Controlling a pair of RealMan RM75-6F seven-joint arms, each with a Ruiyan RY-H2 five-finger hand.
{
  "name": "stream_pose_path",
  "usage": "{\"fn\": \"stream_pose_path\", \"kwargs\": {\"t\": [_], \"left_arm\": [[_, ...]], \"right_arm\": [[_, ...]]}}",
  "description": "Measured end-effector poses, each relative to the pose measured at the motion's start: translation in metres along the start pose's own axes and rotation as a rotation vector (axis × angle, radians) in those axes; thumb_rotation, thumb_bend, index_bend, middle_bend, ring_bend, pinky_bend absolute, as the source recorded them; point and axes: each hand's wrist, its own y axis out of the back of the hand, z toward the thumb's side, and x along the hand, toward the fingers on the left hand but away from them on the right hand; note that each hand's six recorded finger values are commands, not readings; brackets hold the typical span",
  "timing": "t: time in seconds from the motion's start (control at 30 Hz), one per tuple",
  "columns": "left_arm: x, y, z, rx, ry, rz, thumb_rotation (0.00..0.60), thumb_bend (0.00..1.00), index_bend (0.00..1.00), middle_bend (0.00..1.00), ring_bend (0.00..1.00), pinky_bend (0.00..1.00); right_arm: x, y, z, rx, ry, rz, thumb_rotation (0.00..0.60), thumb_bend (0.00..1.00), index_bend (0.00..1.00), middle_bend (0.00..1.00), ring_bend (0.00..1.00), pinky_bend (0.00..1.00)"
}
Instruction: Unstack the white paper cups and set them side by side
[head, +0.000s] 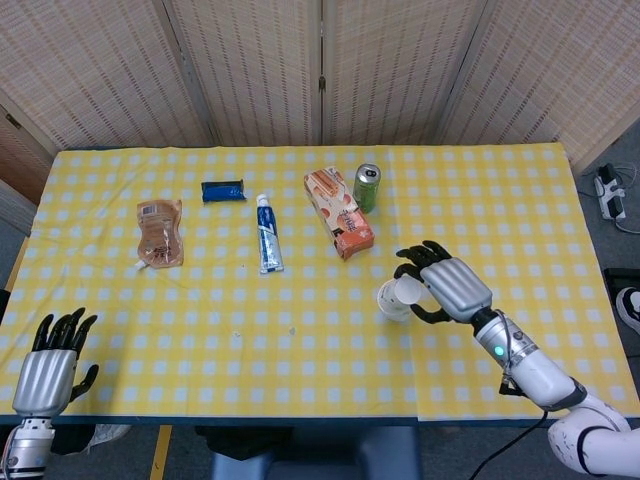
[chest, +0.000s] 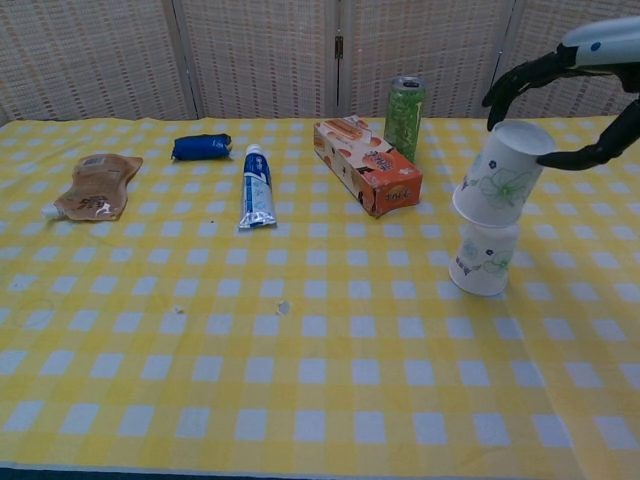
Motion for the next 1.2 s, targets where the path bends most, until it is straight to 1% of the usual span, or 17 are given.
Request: {"fn": "stream_pose_path", "kwargs": {"t": [0.1, 0.23, 0.5, 0.63, 0.87, 1.2], "left_arm": [[-0.001, -0.001, -0.001, -0.001, 0.002, -0.002, 0.600, 0.38, 0.17, 0.11, 0.12, 0.00], [-0.002, -0.002, -0.004, -0.003, 0.009, -0.006, 0.600, 0.38, 0.17, 0.11, 0.12, 0.00], [-0.005, -0.005, -0.010, -0.004, 0.023, -0.013, 0.600, 0.38, 0.17, 0.11, 0.12, 0.00], [-0.006, -0.007, -0.011, -0.006, 0.027, -0.017, 0.600, 0.38, 0.17, 0.11, 0.12, 0.00], [-0.006, -0.008, -0.011, -0.009, 0.026, -0.019, 0.600, 0.38, 0.17, 0.11, 0.12, 0.00], [-0.006, -0.013, -0.012, -0.014, 0.025, -0.028, 0.600, 0.38, 0.17, 0.11, 0.12, 0.00]], "right_arm": [[-0.010, -0.005, 0.008, 0.001, 0.016, 0.014, 0.600, 0.43, 0.40, 0.16, 0.10, 0.05], [-0.027, -0.016, 0.017, 0.011, 0.027, 0.039, 0.600, 0.43, 0.40, 0.16, 0.10, 0.05], [-0.062, -0.043, 0.031, 0.013, 0.025, 0.095, 0.600, 0.43, 0.40, 0.16, 0.10, 0.05], [-0.071, -0.052, 0.034, 0.026, 0.022, 0.111, 0.600, 0.43, 0.40, 0.16, 0.10, 0.05], [-0.078, -0.063, 0.036, 0.044, 0.016, 0.135, 0.600, 0.43, 0.40, 0.16, 0.10, 0.05], [-0.079, -0.070, 0.025, 0.051, -0.020, 0.151, 0.600, 0.43, 0.40, 0.16, 0.10, 0.05]]}}
